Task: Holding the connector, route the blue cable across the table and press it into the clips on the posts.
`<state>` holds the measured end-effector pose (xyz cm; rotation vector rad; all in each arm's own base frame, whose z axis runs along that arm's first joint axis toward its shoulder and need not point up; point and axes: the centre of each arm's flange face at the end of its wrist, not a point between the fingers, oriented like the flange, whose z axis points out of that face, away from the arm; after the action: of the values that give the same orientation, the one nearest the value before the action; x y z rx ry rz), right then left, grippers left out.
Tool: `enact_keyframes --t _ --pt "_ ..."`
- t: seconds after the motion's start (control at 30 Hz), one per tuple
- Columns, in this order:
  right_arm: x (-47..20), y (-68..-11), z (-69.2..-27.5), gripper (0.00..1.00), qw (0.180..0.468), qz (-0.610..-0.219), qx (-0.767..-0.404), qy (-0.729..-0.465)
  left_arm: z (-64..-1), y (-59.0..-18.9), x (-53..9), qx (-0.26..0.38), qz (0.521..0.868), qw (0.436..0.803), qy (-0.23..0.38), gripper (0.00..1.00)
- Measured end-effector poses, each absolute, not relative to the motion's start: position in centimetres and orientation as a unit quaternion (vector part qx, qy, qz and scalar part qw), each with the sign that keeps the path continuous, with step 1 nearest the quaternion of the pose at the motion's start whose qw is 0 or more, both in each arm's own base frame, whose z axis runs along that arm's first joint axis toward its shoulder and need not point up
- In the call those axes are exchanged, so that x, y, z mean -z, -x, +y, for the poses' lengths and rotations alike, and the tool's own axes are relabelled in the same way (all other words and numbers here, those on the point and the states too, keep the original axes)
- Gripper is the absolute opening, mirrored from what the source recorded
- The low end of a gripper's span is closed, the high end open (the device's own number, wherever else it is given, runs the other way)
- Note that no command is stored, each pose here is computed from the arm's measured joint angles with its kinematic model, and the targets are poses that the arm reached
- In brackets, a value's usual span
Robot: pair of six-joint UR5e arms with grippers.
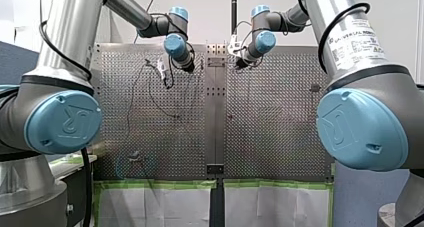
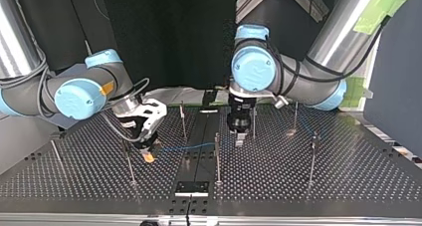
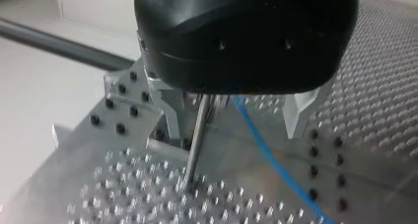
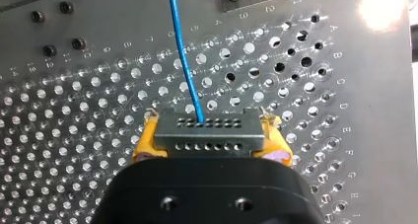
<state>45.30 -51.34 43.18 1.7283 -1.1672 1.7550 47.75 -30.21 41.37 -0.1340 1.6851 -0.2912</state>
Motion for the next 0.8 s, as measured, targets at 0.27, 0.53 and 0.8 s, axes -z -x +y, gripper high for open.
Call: enact_keyframes --t 0.27,0.53,0.8 --pt "-43.2 -45.2 -51.4 0.00 0.207 -0.419 -0.630 -0.620 -31.6 -43.6 -44.2 0.143 0.745 0.650 0.033 1.00" --pt "-43.2 -45.2 -51.4 0.00 0.207 -0.419 -0.630 -0.620 -34.1 -41.9 -46.6 0.161 0.723 0.671 0.031 1.00" --pt "-43.1 -45.2 -51.4 0.00 0.207 -0.420 -0.629 -0.621 -37.9 -41.3 -46.5 0.161 0.731 0.663 0.015 1.00"
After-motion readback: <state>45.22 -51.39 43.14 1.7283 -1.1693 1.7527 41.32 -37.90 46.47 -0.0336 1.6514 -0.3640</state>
